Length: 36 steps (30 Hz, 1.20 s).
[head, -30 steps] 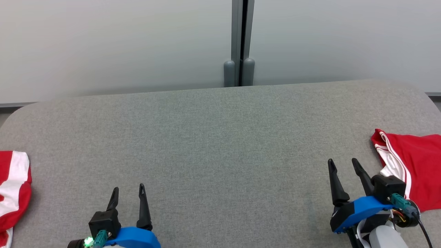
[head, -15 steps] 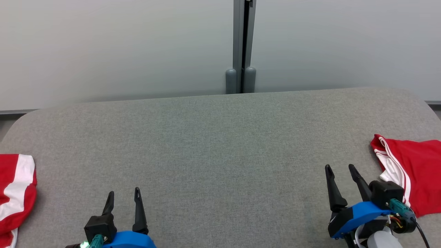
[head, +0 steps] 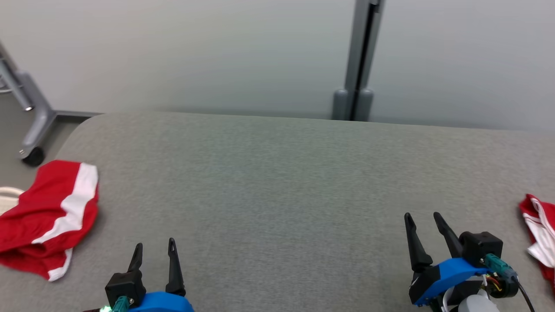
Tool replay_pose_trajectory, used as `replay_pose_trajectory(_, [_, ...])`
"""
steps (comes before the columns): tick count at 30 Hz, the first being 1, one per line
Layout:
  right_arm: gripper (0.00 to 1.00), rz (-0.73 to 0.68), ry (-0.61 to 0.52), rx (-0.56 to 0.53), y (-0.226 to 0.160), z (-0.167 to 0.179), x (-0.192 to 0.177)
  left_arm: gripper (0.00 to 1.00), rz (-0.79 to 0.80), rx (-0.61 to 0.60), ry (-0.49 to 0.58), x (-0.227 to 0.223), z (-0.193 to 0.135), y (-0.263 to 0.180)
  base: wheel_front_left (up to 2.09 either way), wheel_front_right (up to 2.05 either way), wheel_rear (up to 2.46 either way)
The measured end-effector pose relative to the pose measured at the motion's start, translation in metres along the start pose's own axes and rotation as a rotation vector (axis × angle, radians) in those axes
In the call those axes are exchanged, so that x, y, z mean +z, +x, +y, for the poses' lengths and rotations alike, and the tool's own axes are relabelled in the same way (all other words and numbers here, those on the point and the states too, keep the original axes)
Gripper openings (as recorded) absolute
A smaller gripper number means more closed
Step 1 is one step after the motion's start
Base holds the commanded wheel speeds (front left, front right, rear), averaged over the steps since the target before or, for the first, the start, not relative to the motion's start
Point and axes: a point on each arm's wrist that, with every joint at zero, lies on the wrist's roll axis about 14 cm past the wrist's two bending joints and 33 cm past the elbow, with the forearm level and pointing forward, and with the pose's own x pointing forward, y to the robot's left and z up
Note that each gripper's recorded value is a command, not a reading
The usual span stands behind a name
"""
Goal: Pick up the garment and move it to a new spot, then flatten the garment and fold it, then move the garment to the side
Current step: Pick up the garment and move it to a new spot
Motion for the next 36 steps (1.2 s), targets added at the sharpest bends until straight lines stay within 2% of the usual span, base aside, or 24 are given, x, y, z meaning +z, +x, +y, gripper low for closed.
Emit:
replay_pose_trajectory(12, [1.00,0.056,-0.006,0.235,0.031,0.085,-0.018,1.00,-0.010,0.267,-0.035,-0.005,0.083,-0.048,0.00,0.00,0.00])
replay_pose_trajectory(22, [1.00,0.103,-0.014,0.395,0.041,0.144,-0.034,1.00,-0.003,0.445,-0.060,-0.013,0.130,-0.091,0.00,0.00,0.00])
replay_pose_trajectory(28, [1.00,0.125,-0.013,0.447,0.042,0.163,-0.042,1.00,0.012,0.518,-0.069,-0.019,0.147,-0.109,0.00,0.00,0.00])
replay_pose_trajectory(36, [1.00,0.143,-0.010,0.457,0.043,0.165,-0.050,1.00,0.024,0.544,-0.086,-0.021,0.155,-0.109,0.00,0.00,0.00])
